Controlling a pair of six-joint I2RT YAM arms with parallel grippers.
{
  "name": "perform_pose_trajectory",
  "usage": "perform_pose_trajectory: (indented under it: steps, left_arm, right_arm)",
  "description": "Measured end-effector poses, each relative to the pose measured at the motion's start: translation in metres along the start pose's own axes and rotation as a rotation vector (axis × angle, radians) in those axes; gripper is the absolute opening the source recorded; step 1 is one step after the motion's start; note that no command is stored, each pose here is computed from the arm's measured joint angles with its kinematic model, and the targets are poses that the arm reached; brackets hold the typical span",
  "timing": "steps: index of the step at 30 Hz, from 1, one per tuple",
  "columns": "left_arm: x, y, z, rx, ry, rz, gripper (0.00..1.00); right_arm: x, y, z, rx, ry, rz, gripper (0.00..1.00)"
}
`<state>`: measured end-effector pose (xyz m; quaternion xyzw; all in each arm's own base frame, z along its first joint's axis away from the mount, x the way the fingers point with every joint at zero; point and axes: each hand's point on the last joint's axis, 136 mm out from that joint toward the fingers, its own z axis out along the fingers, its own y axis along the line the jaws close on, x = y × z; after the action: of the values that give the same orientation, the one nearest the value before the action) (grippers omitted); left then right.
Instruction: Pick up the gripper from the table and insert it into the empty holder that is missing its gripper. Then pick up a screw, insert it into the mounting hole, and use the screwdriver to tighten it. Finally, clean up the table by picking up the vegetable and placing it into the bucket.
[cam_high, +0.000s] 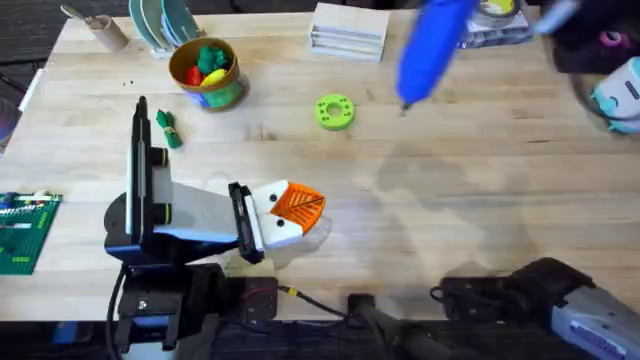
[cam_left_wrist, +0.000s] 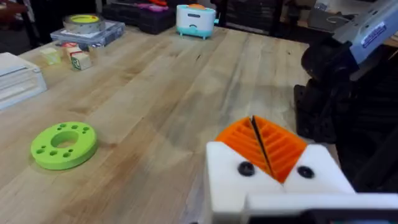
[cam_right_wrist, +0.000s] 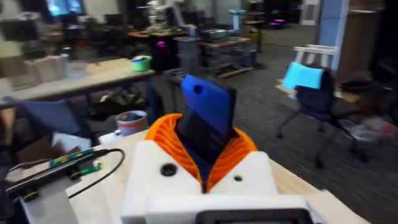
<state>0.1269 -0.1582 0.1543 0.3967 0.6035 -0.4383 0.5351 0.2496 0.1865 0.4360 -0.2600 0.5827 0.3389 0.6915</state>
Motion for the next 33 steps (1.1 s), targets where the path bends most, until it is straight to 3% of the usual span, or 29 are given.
perform_pose_trajectory:
  steps: [6,11,21,27,33]
  left_arm:
    - [0.0,0.0,0.0,0.0,0.0,0.0,0.004]
    - [0.0,0.0,0.0,0.0,0.0,0.0,0.004]
    - [0.0,0.0,0.0,0.0,0.0,0.0,0.004]
    - [0.0,0.0,0.0,0.001,0.0,0.0,0.004]
    - [0.0,0.0,0.0,0.001,0.0,0.0,0.004]
  right_arm:
    - [0.025,0.038,0.049,-0.174,0.001,0.019,0.041]
    - [0.04,0.066,0.069,-0.269,0.003,0.034,0.041]
    - [0.048,0.107,0.055,-0.391,-0.154,0.01,0.041]
    - [0.069,0.135,0.061,-0.469,-0.13,0.036,0.041]
    - [0.084,0.139,0.071,-0.483,-0.119,0.046,0.041]
